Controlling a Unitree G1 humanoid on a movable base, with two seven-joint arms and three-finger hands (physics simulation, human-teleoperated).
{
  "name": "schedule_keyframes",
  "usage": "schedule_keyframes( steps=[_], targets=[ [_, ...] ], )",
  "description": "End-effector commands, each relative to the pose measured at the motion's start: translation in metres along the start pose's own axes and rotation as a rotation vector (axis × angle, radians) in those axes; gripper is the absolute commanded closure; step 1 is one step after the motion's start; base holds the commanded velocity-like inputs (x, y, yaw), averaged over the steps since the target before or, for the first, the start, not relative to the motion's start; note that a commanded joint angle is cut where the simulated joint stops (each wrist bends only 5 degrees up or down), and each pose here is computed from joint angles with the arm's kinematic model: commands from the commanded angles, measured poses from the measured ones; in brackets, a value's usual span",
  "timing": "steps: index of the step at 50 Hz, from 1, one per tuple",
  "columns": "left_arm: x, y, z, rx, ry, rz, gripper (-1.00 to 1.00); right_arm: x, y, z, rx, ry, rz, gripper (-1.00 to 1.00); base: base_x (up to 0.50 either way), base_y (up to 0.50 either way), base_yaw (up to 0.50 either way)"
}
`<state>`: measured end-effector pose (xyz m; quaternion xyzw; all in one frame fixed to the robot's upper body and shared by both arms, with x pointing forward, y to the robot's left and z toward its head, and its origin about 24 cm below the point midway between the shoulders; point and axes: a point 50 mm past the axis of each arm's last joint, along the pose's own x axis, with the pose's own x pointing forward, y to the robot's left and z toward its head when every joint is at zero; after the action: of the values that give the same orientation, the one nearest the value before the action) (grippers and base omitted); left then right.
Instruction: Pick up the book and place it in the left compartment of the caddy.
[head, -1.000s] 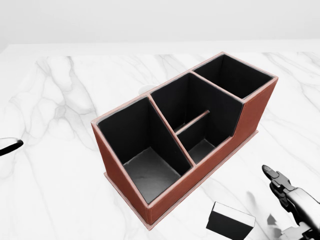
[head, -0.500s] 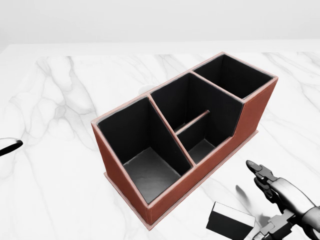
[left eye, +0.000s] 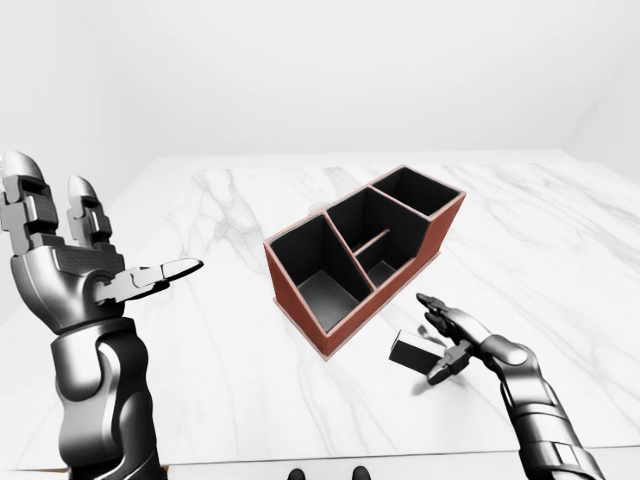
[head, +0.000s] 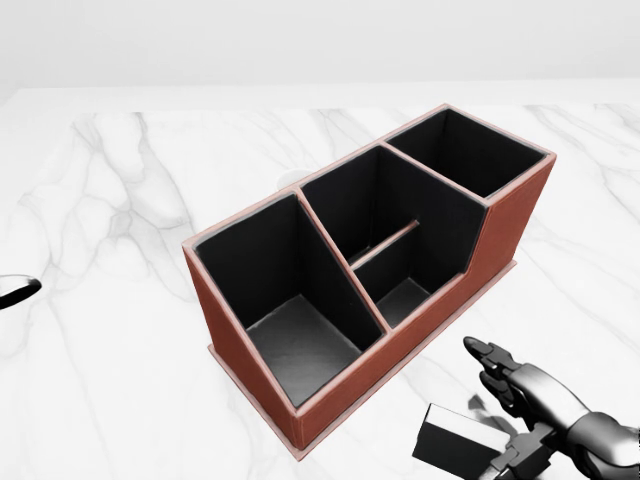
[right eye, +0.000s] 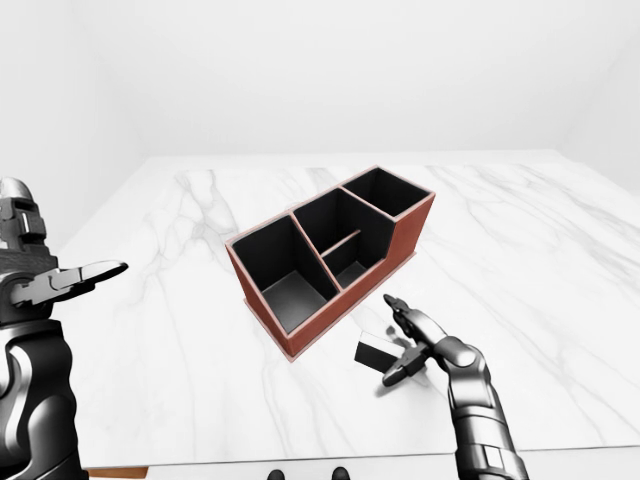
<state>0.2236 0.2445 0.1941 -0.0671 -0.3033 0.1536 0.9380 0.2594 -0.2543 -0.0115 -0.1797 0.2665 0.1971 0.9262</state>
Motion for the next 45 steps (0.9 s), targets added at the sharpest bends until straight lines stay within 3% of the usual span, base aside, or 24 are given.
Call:
schedule_keyframes(
  steps=[1,2,3,9,26,40,45],
  targets=[
    [0.0,0.001,-0.005,0.002,0.019,0.002,-1.0,0.008,0.007,-0.004,0.026,0.025,0.029,-0.65,0.0,0.0,0.0],
    [0.0,0.001,-0.005,0.002,0.021,0.002,-1.0,0.009,0.008,-0.005,0.028,0.028,0.031,0.47,0.0,0.0,0.0],
    [0.0,0.001,-0.005,0.001,0.02,0.002,-1.0,0.009,0.009,-0.005,0.029,0.024,0.038,1.0,0.0,0.0,0.0],
    [0.0,0.001,0.001,-0.004,-0.003,0.002,-1.0,0.013,0.014,-0.01,0.047,0.049,0.056,1.0,0.0,0.0,0.0],
    [-0.001,-0.001,0.007,-0.011,-0.026,0.0,-1.0,0.008,0.007,0.015,-0.032,-0.038,0.041,1.0,0.0,0.0,0.0],
    [-0.001,0.0,0.004,-0.008,-0.016,0.0,-1.0,-0.037,0.011,0.114,-0.405,-0.38,-0.1,1.0,0.0,0.0,0.0],
    [-0.001,-0.001,0.005,-0.009,-0.02,-0.001,-1.0,-0.052,0.015,0.136,-0.51,-0.448,-0.153,1.0,0.0,0.0,0.0]
  ],
)
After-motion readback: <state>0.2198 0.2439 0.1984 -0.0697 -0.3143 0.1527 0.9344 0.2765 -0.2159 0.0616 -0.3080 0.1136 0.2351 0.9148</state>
